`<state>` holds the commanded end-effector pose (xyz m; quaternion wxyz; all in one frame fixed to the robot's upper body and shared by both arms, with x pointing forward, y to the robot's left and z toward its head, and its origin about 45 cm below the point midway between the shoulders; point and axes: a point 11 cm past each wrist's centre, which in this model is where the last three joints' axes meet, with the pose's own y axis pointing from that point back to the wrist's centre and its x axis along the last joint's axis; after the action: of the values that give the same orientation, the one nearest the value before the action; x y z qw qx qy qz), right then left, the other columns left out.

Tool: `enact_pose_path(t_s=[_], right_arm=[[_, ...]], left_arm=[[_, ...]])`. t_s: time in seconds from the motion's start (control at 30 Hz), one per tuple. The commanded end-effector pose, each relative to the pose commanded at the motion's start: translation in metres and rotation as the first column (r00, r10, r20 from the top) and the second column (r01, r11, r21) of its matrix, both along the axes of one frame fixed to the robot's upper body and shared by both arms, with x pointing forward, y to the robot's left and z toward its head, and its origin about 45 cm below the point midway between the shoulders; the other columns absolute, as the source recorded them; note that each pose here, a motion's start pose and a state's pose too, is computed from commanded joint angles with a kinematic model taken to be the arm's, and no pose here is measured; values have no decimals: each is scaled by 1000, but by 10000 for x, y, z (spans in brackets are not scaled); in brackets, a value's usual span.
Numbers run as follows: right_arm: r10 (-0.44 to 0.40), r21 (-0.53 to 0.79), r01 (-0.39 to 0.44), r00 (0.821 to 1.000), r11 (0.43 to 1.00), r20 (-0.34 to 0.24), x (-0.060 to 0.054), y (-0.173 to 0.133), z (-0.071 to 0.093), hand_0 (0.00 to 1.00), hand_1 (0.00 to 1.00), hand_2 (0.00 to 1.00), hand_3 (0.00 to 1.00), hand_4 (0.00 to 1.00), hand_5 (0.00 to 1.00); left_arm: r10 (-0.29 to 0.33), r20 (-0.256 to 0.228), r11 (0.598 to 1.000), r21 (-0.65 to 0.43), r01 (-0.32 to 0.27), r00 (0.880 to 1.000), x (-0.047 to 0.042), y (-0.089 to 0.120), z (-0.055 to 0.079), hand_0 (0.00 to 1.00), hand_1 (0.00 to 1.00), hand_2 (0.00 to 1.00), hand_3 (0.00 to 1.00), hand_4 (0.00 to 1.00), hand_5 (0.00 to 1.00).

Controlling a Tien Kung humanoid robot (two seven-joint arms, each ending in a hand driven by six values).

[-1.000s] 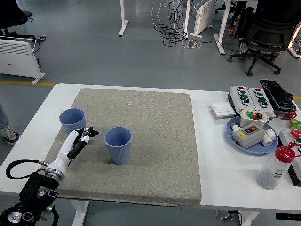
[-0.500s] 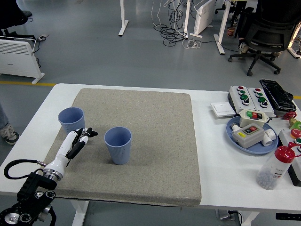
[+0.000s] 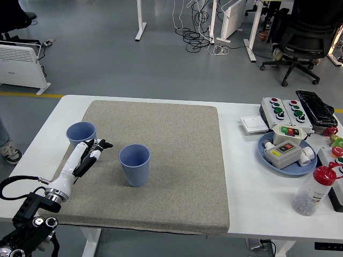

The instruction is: Push cup pick cup insert cup

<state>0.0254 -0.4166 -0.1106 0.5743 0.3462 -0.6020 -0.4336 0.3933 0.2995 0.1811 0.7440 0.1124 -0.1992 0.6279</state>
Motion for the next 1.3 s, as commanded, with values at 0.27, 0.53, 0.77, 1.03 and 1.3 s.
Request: enact_pose_path(t_s=[0.27, 0.53, 0.77, 1.03, 1.3], right_arm=[[1, -1, -1, 1000, 1000, 1, 12, -6, 3, 687, 613, 649, 568, 85, 484], [-2, -3, 2, 1000, 1000, 4, 20, -14, 6, 687, 613, 649, 568, 86, 483], [-1, -4, 1, 1000, 1000, 4, 26, -19, 9, 687, 613, 648, 569, 87, 482], [-2, -4, 2, 1000, 1000, 2, 23, -19, 9, 688, 613, 648, 569, 87, 483], [0, -3, 0, 1000, 1000, 1, 23, -14, 7, 687, 613, 648, 569, 88, 483]], left_arm=[[-110, -10, 986, 126, 111, 994, 97, -236, 265, 739, 748, 727, 707, 752, 998], [-264, -112, 839, 464, 285, 958, 199, -551, 447, 845, 855, 864, 868, 906, 870], [-293, -167, 662, 675, 326, 941, 284, -643, 460, 939, 960, 998, 998, 983, 576], [-275, -199, 586, 741, 328, 941, 311, -624, 431, 925, 959, 998, 998, 978, 538], [-283, -158, 550, 782, 295, 946, 334, -655, 497, 655, 801, 900, 826, 818, 318]])
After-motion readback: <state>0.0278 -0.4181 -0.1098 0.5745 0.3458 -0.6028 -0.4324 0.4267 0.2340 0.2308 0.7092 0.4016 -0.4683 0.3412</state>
